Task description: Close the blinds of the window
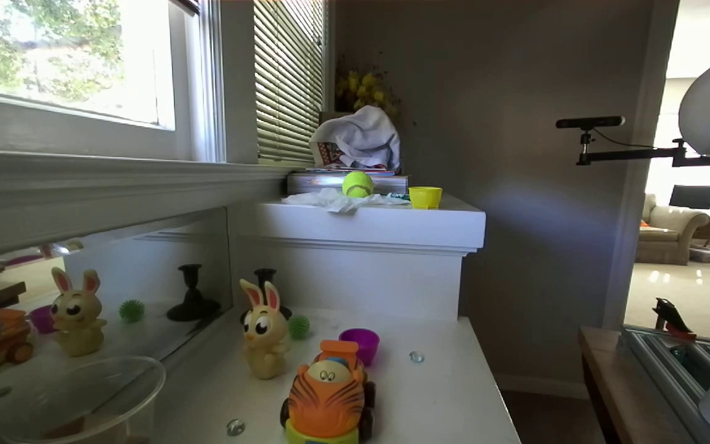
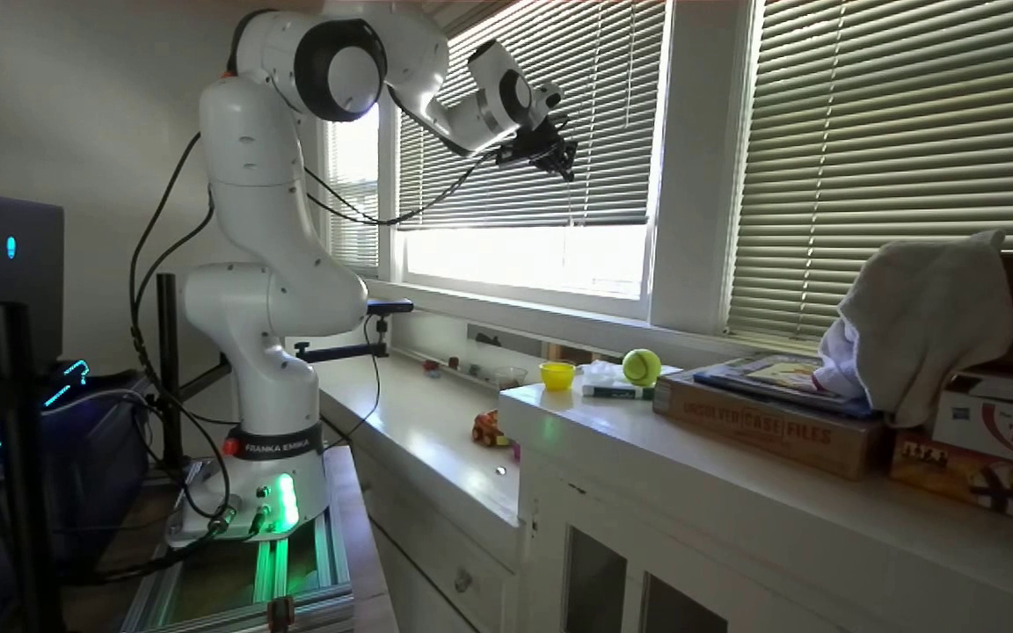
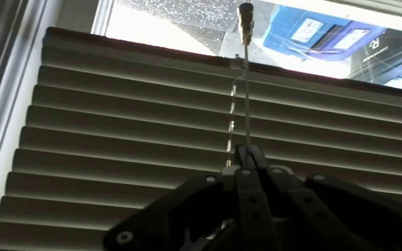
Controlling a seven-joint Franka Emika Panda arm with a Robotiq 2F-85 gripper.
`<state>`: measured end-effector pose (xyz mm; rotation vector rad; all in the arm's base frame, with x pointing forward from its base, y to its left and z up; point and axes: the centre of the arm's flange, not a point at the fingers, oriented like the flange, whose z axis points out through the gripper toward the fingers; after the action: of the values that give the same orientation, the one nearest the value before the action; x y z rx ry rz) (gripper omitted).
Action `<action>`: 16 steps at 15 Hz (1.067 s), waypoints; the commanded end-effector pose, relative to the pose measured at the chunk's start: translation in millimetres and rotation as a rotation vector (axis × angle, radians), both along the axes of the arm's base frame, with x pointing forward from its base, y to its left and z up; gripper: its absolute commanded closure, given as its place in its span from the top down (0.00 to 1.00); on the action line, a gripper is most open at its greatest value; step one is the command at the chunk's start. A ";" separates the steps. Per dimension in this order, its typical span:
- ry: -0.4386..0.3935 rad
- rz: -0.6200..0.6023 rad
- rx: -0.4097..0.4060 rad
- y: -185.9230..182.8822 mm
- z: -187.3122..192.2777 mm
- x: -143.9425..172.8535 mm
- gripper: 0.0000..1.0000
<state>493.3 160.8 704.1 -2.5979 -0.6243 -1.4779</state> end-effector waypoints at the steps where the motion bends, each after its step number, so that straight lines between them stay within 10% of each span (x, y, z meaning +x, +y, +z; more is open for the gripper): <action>1: -0.054 -0.072 0.004 -4.5 -2.2 8.4 0.00; 16: -0.066 -0.122 -0.064 3.8 -1.8 17.9 0.00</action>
<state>515.6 152.6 708.8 -2.6474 -0.5240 -1.6343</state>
